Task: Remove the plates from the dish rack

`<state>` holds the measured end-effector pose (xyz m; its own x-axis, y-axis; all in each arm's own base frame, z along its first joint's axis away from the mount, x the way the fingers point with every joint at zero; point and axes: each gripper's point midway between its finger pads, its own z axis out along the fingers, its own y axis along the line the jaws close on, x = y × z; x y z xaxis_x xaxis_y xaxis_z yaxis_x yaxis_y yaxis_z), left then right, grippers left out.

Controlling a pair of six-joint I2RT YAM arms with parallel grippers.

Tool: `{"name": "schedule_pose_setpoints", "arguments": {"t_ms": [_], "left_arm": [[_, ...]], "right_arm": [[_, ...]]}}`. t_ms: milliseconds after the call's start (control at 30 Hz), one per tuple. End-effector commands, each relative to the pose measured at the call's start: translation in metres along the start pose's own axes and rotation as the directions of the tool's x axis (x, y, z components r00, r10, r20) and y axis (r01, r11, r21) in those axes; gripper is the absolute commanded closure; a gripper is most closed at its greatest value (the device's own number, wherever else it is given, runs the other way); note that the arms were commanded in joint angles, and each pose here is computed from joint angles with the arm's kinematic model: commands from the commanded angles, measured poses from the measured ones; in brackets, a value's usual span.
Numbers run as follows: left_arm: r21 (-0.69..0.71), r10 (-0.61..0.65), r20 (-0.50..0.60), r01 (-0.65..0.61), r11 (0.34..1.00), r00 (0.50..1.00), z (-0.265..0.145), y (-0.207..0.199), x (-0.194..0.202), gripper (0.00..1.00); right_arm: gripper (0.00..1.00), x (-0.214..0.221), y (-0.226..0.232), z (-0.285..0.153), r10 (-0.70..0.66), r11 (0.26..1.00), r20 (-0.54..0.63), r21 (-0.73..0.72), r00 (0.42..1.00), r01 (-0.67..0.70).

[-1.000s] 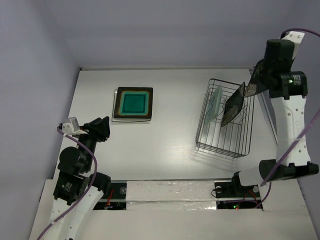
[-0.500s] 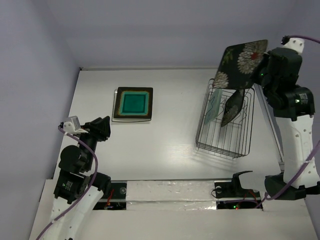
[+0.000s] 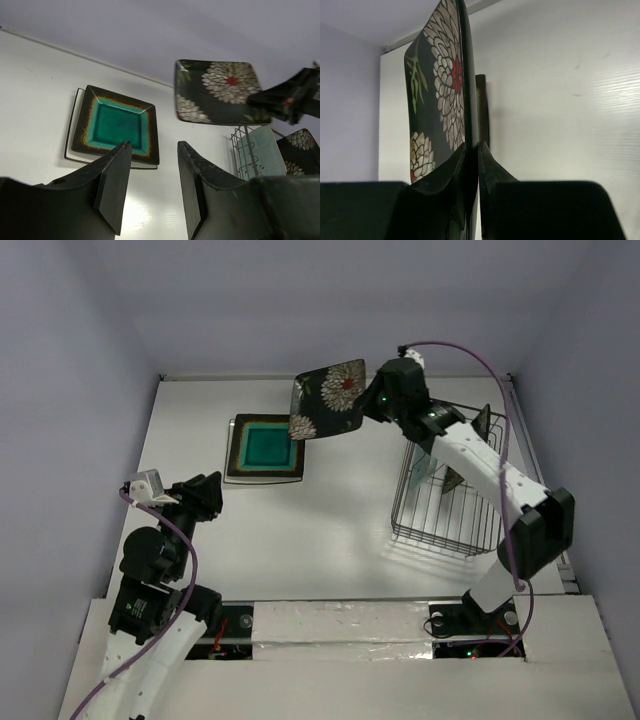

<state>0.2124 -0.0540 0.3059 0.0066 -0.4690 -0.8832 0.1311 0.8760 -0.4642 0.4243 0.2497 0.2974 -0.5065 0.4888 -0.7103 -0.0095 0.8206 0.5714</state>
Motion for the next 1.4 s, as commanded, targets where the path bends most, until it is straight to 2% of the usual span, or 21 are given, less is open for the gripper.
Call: {"name": "schedule_pose_setpoints", "arguments": {"t_ms": [0,167,200,400,533,800,867,900,1033,1100,1267,1300,1367], "left_arm": [[0.019,-0.003,0.021,0.003,1.000,1.000,0.003,-0.005,-0.004,0.61],[0.014,0.000,0.011,0.000,1.000,1.000,0.005,-0.004,-0.002,0.61],[0.013,0.000,0.010,0.000,1.000,1.000,0.005,-0.004,-0.002,0.61],[0.014,0.000,0.011,0.000,1.000,1.000,0.005,-0.004,-0.002,0.61],[0.015,-0.001,0.013,0.001,1.000,1.000,0.005,-0.004,-0.002,0.61],[0.015,-0.001,0.014,0.001,1.000,1.000,0.004,-0.004,-0.003,0.61],[0.017,-0.002,0.017,0.002,1.000,1.000,0.004,-0.004,-0.003,0.61],[0.018,-0.003,0.019,0.002,1.000,1.000,0.003,-0.005,-0.004,0.61],[0.018,-0.004,0.019,0.004,1.000,1.000,0.003,-0.005,-0.004,0.61],[0.019,-0.005,0.021,0.004,1.000,1.000,0.003,-0.005,-0.004,0.61],[0.021,-0.006,0.025,0.005,1.000,1.000,0.002,-0.005,-0.005,0.61],[0.021,-0.006,0.025,0.005,1.000,1.000,0.002,-0.005,-0.005,0.61],[0.022,-0.007,0.027,0.006,1.000,1.000,0.001,-0.005,-0.006,0.61]], "right_arm": [[1.00,-0.056,0.108,-0.014,0.252,0.915,0.174,-0.365,0.952,-0.175],[1.00,-0.011,0.142,0.032,0.343,0.859,0.092,-0.433,0.935,-0.273],[1.00,0.011,0.144,0.049,0.336,0.860,0.058,-0.427,0.940,-0.280],[1.00,0.054,0.158,0.086,0.357,0.836,-0.027,-0.437,0.934,-0.332],[1.00,0.087,0.146,0.112,0.352,0.850,-0.065,-0.394,0.934,-0.348],[1.00,0.136,0.118,0.135,0.310,0.892,-0.128,-0.305,0.942,-0.335],[0.93,0.145,0.109,0.139,0.292,0.907,-0.138,-0.273,0.946,-0.320],[0.81,0.151,0.105,0.141,0.283,0.915,-0.147,-0.256,0.948,-0.313],[0.48,0.164,0.088,0.142,0.231,0.950,-0.182,-0.171,0.956,-0.263],[0.37,0.168,0.083,0.143,0.191,0.965,-0.193,-0.145,0.963,-0.220],[0.23,0.181,0.060,0.139,0.081,0.995,-0.257,-0.033,0.963,-0.092],[0.21,0.171,0.066,0.138,0.044,0.998,-0.244,-0.041,0.969,-0.056],[0.16,0.179,0.045,0.138,-0.012,0.999,-0.276,0.047,0.961,0.027]]}}
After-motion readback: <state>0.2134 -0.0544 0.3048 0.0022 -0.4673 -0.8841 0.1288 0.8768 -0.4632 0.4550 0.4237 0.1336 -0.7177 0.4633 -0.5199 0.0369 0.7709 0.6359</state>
